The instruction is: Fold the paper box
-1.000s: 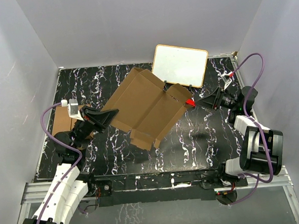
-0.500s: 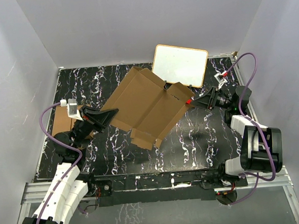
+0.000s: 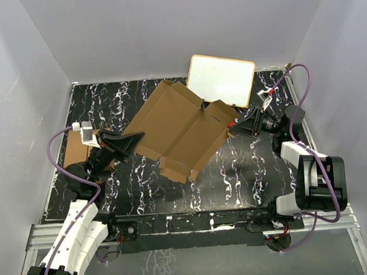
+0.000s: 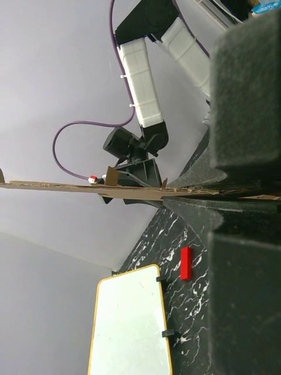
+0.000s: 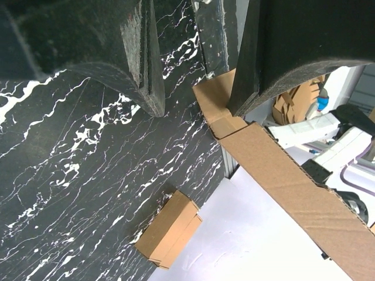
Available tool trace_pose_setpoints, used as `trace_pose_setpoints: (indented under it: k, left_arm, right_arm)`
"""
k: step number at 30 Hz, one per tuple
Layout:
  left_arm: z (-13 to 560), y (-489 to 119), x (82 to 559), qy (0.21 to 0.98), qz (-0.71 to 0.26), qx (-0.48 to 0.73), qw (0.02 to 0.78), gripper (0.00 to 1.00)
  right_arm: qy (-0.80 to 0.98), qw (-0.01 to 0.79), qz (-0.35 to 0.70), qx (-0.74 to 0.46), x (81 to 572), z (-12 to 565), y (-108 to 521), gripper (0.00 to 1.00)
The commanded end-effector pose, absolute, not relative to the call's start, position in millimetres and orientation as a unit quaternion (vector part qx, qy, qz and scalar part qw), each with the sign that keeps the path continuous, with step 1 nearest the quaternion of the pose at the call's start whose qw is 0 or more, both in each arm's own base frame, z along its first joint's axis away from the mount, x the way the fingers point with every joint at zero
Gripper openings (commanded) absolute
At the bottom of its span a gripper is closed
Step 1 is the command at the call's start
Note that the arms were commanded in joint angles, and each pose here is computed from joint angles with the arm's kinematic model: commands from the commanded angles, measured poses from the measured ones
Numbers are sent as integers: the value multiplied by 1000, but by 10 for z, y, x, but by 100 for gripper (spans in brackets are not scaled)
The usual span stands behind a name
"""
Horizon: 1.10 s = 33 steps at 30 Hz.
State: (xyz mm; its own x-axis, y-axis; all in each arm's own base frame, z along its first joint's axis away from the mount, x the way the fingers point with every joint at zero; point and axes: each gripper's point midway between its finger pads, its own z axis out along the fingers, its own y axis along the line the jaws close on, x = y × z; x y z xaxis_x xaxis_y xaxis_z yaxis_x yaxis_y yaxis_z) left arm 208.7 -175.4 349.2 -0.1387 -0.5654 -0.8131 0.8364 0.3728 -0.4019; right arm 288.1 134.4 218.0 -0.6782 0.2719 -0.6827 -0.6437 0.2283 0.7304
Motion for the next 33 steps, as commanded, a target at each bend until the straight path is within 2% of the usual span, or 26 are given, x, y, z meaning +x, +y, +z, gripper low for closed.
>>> trace_pose_setpoints:
  k: [1, 7, 12, 15, 24, 33]
  left_arm:
    - [3747, -1708, 2019, 484, -546, 135, 670, 0]
    - [3773, -1707, 2001, 477, -554, 133, 670, 0]
    - [3794, -1702, 1995, 472, -557, 130, 671, 0]
    - [3811, -1693, 1989, 467, -560, 126, 672, 0]
    - [3896, -1687, 1952, 448, -575, 124, 673, 0]
    - [3986, -1669, 1969, 434, -580, 118, 679, 0]
  right_arm:
    - [665, 413, 593, -192, 2785, 2309, 1402, 52]
    - [659, 419, 592, -201, 2742, 2351, 1419, 42]
    - [656, 419, 593, -204, 2721, 2365, 1431, 40]
    - [656, 418, 594, -206, 2715, 2366, 1441, 40]
    - [658, 412, 597, -202, 2754, 2349, 1441, 49]
    - [639, 418, 606, -226, 2724, 2546, 1503, 48]
